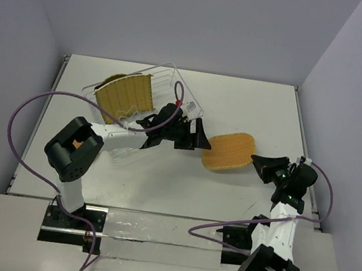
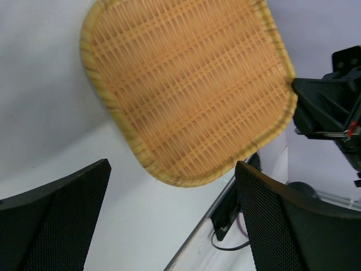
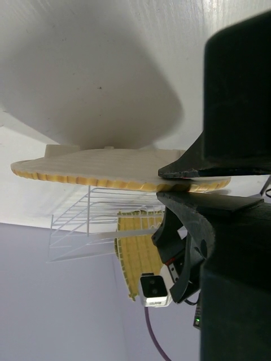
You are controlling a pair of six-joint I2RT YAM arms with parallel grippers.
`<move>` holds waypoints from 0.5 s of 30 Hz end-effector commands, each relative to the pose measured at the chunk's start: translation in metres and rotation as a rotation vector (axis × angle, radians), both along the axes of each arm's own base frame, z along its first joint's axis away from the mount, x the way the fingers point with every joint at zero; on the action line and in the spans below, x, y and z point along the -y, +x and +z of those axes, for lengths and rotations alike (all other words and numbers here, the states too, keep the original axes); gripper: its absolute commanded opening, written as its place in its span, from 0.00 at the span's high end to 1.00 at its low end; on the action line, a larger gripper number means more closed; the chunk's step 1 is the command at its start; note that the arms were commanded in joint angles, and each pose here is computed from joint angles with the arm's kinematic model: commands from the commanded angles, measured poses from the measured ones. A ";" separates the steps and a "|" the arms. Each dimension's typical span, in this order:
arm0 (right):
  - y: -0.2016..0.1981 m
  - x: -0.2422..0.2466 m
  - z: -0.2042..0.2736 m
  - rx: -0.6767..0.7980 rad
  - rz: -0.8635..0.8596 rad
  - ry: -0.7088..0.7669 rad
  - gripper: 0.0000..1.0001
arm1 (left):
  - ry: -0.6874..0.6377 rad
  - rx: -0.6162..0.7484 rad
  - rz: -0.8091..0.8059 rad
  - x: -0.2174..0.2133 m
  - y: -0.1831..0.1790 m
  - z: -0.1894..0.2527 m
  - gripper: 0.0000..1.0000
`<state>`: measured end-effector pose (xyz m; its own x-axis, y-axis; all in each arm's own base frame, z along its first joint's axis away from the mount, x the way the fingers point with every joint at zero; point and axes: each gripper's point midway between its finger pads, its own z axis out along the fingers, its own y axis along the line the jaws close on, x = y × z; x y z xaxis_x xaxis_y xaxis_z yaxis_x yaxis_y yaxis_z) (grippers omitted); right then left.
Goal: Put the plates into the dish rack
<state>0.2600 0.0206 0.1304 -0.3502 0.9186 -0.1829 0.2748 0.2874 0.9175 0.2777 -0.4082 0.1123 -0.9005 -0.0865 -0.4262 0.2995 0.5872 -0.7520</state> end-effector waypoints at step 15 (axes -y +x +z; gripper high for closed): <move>0.003 -0.013 0.008 0.039 0.011 0.063 1.00 | -0.131 -0.170 0.009 0.019 -0.024 -0.023 0.01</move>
